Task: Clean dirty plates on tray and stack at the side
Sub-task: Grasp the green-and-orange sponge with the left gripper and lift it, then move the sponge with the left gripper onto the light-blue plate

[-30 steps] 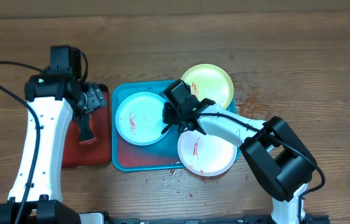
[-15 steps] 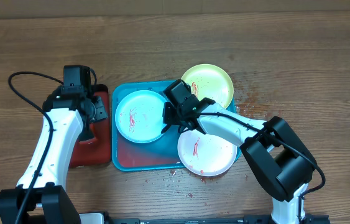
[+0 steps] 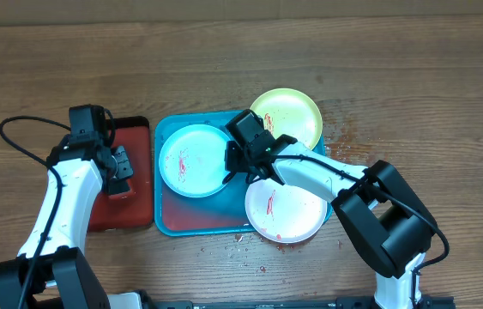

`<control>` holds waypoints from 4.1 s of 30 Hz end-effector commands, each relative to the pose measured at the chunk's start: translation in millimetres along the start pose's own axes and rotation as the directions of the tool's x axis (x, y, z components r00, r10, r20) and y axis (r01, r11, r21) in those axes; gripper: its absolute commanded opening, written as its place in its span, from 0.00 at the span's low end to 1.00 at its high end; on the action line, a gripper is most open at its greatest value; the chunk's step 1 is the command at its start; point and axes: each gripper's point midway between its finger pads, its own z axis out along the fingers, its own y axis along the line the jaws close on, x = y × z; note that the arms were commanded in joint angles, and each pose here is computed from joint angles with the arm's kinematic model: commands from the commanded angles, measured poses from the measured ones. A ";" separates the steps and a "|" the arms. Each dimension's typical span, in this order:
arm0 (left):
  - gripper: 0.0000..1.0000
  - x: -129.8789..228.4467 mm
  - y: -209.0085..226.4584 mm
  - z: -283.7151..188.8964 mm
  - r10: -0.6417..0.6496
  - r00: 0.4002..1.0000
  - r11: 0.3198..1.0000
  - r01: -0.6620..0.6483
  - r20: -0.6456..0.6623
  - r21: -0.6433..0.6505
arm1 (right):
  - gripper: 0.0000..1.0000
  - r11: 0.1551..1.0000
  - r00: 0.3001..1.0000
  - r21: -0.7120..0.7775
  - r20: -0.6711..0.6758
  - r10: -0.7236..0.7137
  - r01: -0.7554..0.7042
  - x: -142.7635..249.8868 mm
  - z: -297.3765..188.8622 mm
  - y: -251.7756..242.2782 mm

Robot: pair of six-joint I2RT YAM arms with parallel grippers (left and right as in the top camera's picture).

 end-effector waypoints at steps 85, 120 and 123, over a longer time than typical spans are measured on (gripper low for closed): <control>0.04 -5.1 -113.0 -29.8 0.285 0.943 0.935 -0.233 -0.173 0.266 | 0.04 0.992 0.988 -0.045 -0.102 0.112 -0.117 -4.9 -16.4 -11.6; 0.05 -1.3 -156.1 -2.4 0.363 0.932 0.912 -0.354 -0.005 0.208 | 0.04 0.994 0.990 -0.056 -0.109 0.089 -0.095 -2.0 -10.0 -9.3; 0.04 0.7 -150.1 9.7 0.337 0.941 0.931 -0.328 -0.034 0.162 | 0.04 0.994 0.990 -0.058 -0.111 0.089 -0.095 -1.7 -10.1 -8.9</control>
